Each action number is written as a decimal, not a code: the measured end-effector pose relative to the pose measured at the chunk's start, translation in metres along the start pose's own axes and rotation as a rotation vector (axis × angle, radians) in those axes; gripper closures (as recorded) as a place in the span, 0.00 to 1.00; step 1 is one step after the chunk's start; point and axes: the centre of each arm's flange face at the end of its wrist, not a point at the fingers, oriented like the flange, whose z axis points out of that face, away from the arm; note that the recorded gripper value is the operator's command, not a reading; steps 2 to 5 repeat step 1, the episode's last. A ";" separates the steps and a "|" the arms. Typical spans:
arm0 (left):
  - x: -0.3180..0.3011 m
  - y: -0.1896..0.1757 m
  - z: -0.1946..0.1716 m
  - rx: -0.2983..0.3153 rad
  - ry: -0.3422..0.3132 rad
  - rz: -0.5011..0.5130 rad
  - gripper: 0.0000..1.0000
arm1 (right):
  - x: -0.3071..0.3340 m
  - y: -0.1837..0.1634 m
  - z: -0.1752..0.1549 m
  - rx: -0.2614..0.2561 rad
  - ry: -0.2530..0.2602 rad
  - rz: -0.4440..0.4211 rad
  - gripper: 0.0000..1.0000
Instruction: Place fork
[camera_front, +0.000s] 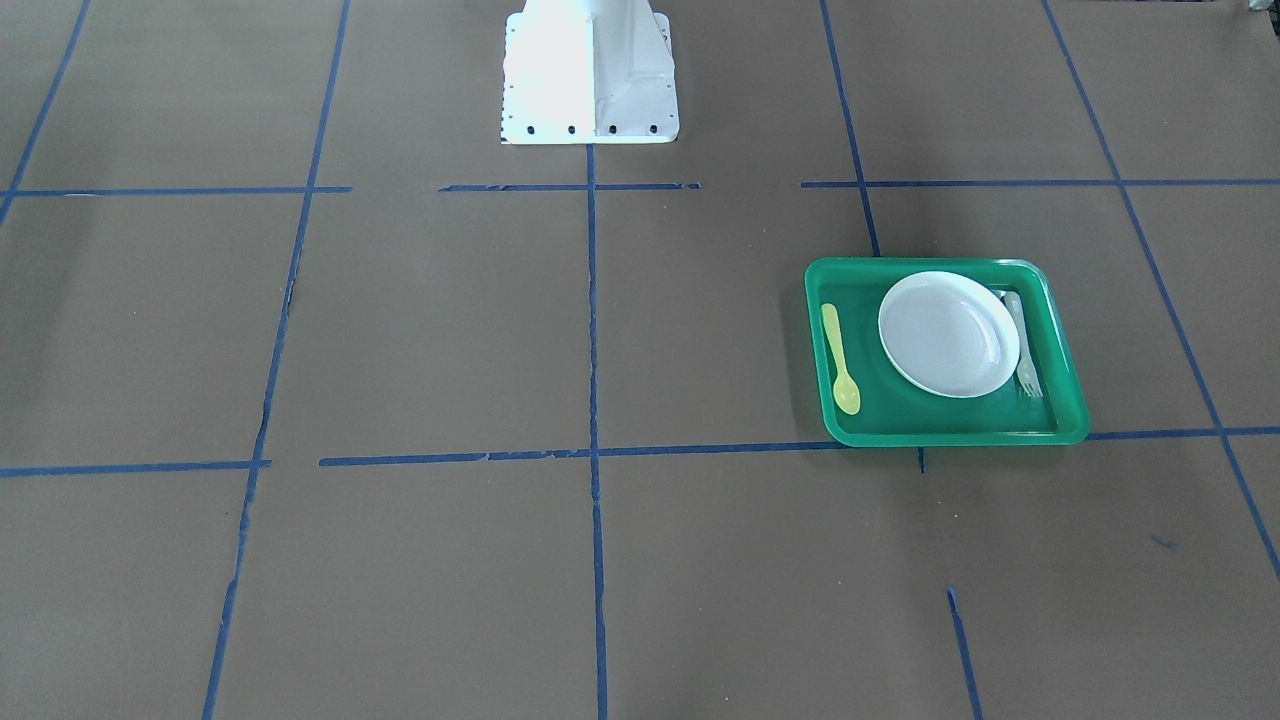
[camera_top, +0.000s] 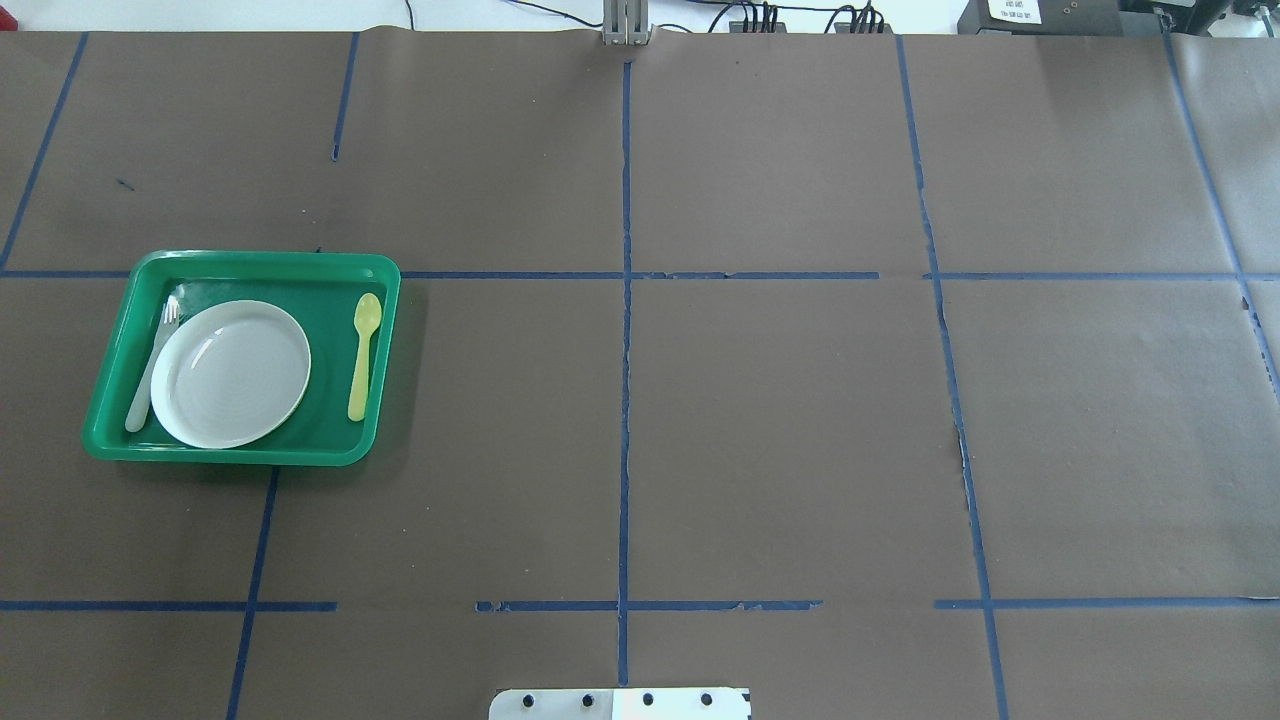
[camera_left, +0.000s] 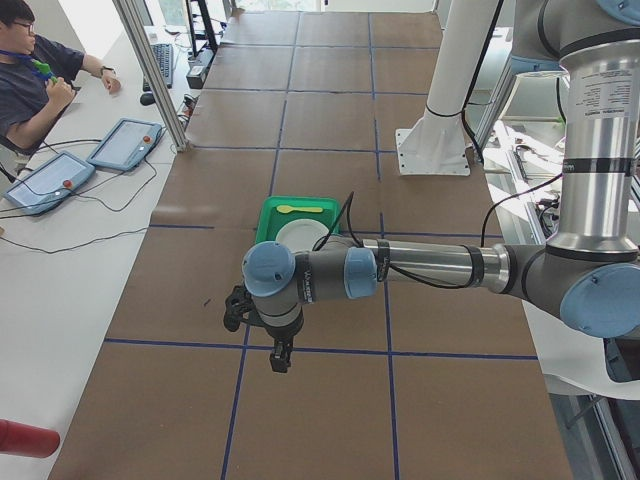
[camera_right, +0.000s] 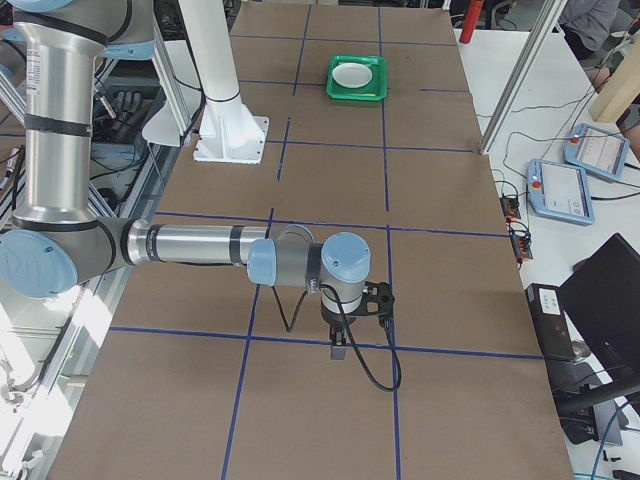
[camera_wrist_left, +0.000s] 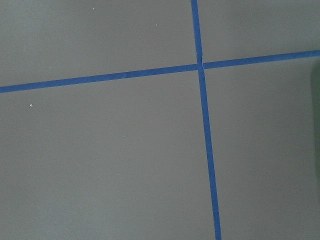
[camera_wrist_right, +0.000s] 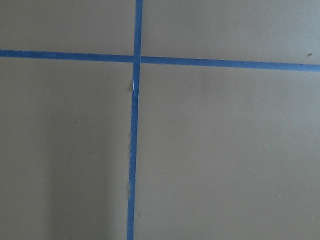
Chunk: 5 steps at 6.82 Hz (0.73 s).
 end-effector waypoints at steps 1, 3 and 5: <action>0.000 0.000 0.000 0.000 0.000 0.000 0.00 | 0.000 0.000 0.000 0.000 0.000 0.000 0.00; 0.000 0.000 0.000 0.000 0.000 0.000 0.00 | 0.000 0.000 0.000 0.000 0.000 0.000 0.00; 0.000 0.000 0.000 0.000 0.000 0.000 0.00 | 0.000 0.000 0.000 0.000 0.000 0.000 0.00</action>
